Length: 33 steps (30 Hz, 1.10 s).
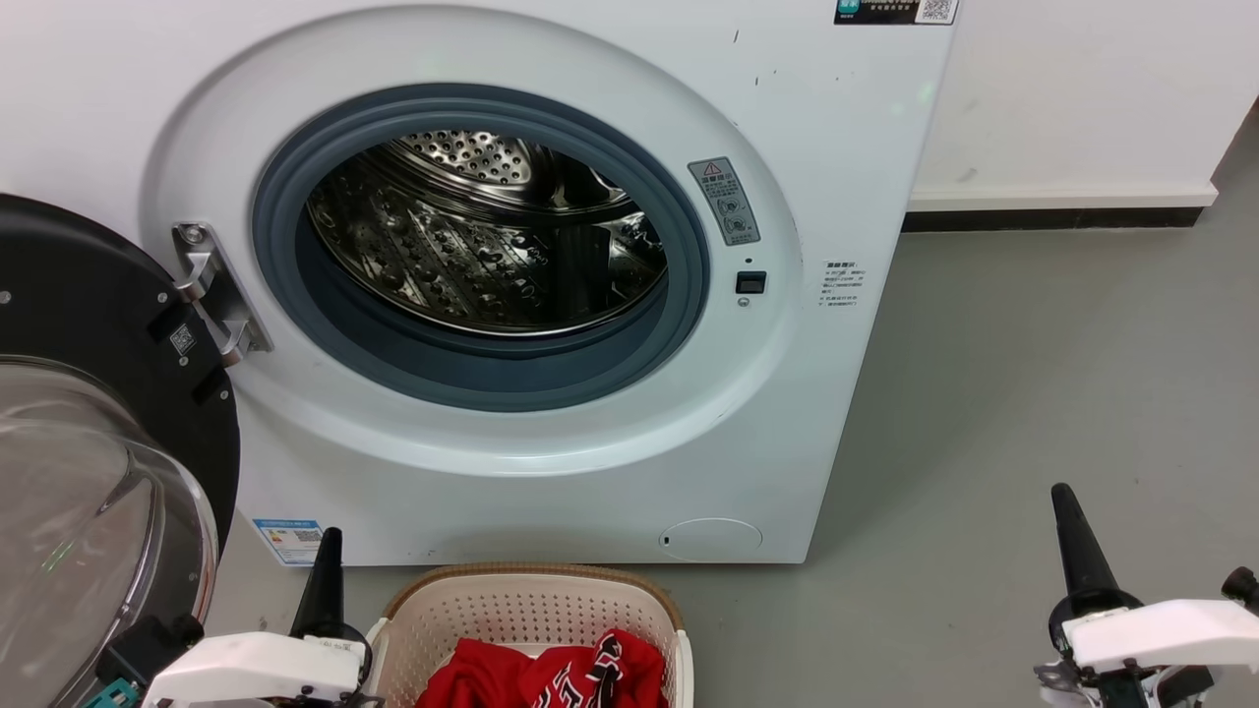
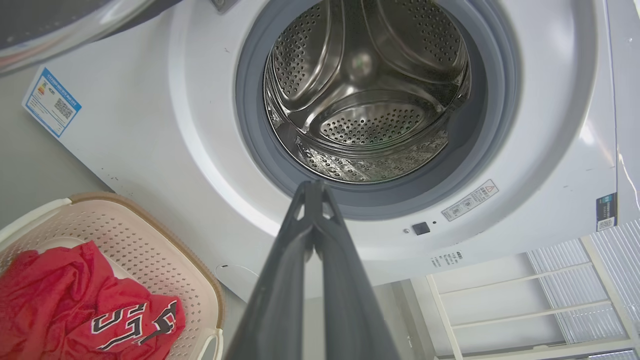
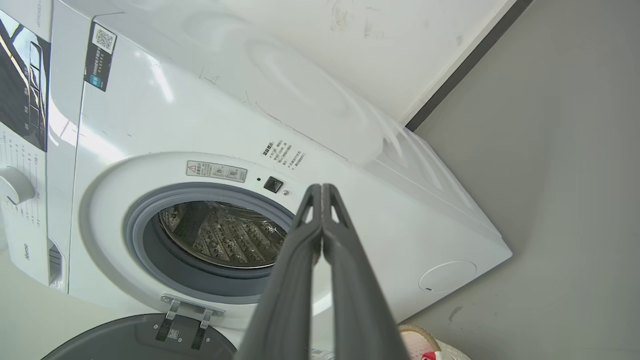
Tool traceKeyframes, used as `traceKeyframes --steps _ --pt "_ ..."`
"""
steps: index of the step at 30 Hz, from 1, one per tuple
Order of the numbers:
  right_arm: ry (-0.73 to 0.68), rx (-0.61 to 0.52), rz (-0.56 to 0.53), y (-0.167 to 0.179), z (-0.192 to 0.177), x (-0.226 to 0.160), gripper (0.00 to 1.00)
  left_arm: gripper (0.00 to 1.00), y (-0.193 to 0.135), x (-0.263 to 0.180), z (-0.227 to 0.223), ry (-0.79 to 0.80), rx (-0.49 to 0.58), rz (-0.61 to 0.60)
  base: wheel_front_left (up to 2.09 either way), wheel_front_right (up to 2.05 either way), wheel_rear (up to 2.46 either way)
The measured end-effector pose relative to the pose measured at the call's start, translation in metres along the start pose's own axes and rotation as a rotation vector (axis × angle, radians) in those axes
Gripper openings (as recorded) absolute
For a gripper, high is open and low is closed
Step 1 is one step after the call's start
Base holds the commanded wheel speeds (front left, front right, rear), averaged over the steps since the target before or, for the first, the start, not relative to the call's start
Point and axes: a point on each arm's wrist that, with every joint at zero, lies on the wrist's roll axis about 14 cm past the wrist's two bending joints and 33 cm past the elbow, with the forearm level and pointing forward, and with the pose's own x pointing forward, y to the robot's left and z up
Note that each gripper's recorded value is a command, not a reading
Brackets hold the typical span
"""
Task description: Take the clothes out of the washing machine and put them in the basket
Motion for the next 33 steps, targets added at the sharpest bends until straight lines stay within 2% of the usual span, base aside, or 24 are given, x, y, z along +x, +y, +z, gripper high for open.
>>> traceKeyframes --steps 33 --pt "0.037 0.345 0.01 0.005 -0.006 0.014 0.0 0.0 -0.012 0.012 0.003 0.023 -0.327 -0.044 0.0 0.0 0.0"
